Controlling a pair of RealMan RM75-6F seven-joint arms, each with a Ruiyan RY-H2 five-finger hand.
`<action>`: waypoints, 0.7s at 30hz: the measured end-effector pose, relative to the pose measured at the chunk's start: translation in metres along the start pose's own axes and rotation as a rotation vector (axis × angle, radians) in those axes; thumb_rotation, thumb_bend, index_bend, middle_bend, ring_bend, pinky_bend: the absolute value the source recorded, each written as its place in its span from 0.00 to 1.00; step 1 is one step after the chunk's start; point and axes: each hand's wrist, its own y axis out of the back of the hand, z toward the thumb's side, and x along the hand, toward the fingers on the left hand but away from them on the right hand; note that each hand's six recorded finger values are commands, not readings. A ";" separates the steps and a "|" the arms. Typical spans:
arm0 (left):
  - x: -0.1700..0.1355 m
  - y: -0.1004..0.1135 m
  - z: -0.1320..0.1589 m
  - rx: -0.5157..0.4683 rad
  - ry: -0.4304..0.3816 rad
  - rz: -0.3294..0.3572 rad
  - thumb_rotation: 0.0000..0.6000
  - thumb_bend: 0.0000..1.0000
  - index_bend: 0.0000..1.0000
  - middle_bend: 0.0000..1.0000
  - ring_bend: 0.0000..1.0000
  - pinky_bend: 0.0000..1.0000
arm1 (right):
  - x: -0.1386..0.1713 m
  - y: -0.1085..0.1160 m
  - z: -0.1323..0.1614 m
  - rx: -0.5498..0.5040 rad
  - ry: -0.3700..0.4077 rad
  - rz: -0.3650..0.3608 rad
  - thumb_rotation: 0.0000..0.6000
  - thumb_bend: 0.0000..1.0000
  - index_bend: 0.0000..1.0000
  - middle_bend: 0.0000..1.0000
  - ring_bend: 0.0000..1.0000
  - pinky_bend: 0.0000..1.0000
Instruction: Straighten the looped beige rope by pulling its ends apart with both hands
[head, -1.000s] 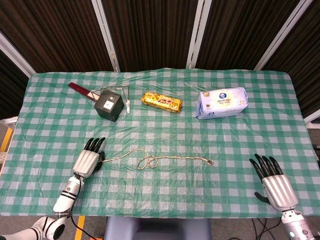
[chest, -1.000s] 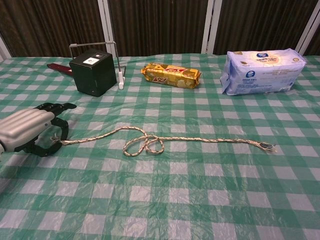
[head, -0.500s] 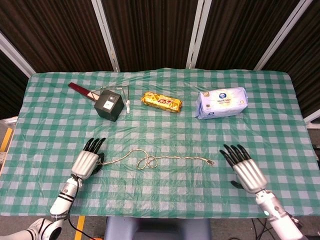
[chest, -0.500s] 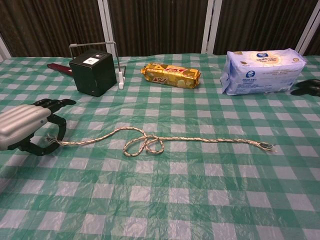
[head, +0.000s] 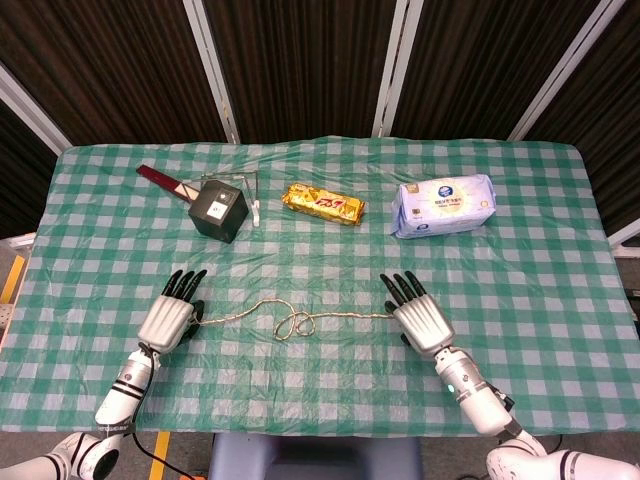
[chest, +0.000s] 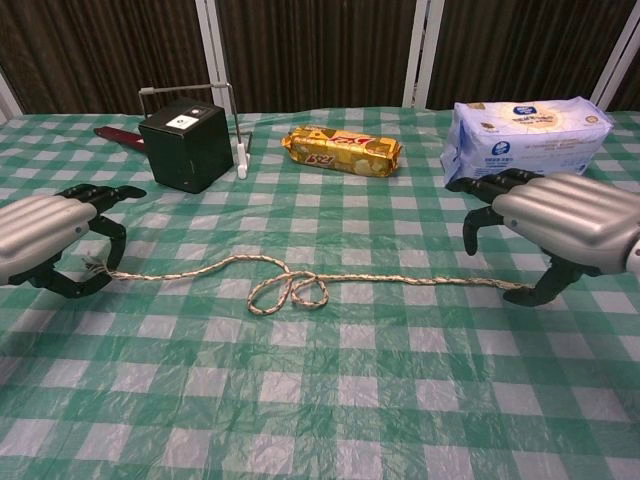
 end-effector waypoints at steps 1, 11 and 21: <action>0.000 0.001 0.000 0.000 0.000 -0.001 1.00 0.41 0.64 0.01 0.00 0.00 | -0.004 -0.003 0.002 0.008 -0.007 0.005 1.00 0.34 0.51 0.00 0.00 0.00; 0.000 0.003 -0.007 0.001 0.003 -0.005 1.00 0.41 0.64 0.01 0.00 0.00 | -0.023 -0.023 -0.004 0.052 -0.063 0.035 1.00 0.41 0.56 0.00 0.00 0.00; 0.000 0.001 -0.009 -0.009 -0.009 -0.045 1.00 0.41 0.62 0.00 0.00 0.00 | -0.022 -0.031 -0.018 0.037 -0.094 0.063 1.00 0.45 0.61 0.00 0.00 0.00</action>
